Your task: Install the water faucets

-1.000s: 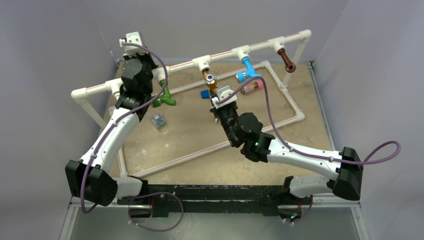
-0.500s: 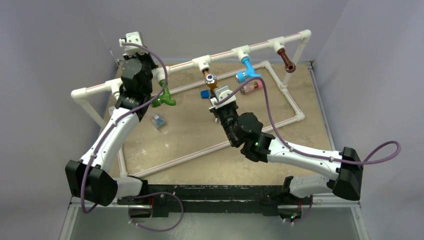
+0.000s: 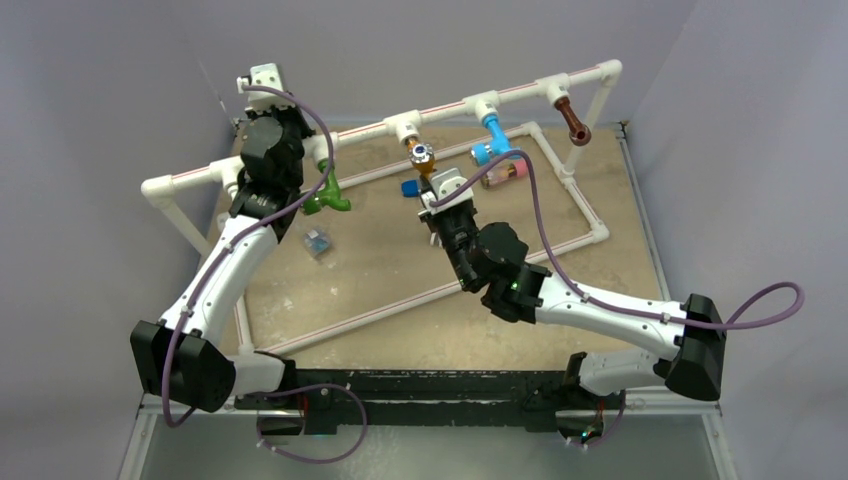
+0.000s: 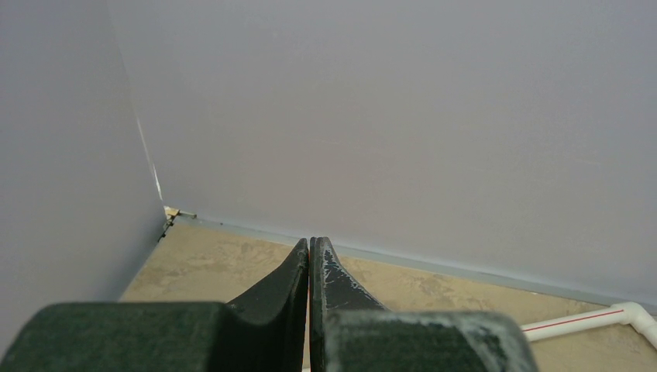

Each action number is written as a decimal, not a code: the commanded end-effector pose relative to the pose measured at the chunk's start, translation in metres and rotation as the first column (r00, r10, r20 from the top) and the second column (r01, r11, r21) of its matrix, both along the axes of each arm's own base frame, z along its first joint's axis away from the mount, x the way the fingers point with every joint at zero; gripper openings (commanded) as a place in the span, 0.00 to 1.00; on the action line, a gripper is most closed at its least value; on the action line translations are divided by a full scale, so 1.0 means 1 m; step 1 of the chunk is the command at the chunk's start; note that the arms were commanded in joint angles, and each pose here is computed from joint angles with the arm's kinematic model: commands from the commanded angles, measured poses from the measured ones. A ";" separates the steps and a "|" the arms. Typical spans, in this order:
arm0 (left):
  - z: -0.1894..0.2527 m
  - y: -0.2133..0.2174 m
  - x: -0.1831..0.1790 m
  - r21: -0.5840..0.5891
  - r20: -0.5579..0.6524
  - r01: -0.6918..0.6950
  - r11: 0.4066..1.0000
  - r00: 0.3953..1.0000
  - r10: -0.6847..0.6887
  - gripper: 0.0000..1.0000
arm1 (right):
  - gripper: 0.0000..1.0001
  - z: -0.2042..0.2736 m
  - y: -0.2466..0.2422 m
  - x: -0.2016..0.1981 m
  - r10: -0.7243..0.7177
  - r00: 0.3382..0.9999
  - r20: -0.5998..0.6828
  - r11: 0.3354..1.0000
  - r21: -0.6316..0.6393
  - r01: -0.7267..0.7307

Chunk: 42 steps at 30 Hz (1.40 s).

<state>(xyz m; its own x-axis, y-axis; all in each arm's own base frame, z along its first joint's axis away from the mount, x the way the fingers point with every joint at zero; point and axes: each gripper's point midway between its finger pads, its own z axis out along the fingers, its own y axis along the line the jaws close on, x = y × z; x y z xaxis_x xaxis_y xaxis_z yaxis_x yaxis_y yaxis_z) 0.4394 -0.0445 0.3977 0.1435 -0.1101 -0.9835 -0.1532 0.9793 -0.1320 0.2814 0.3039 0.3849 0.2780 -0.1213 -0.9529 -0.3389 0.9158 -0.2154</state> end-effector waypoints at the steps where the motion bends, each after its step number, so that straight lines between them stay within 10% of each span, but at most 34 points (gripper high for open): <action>1: -0.108 0.005 0.001 0.061 -0.318 0.019 0.998 0.948 0.002 0.00 | 0.00 0.045 -0.013 0.000 -0.031 0.998 0.059 0.993 0.115 0.024; 19: -0.110 0.005 0.002 0.053 -0.323 0.026 0.998 0.946 -0.008 0.00 | 0.00 0.022 -0.002 0.008 -0.051 0.998 0.040 0.997 0.056 0.049; 27: -0.112 0.006 0.004 0.037 -0.331 0.031 0.999 0.944 -0.017 0.00 | 0.00 0.011 -0.001 0.007 -0.065 0.984 0.166 0.980 -0.173 0.094; 42: -0.114 0.004 0.004 0.012 -0.339 0.053 0.999 0.940 -0.046 0.00 | 0.00 -0.004 0.014 0.011 -0.006 0.954 0.300 0.724 -0.657 0.211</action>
<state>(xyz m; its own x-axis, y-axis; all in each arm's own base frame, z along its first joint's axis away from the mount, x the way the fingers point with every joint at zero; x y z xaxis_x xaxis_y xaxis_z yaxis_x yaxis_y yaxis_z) 0.4432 -0.0432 0.3972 0.1398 -0.1436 -0.9797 -0.1190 0.9798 -0.1606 0.2865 0.3164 0.3798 0.4574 -0.6236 -0.6340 -0.1503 0.6485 -0.7463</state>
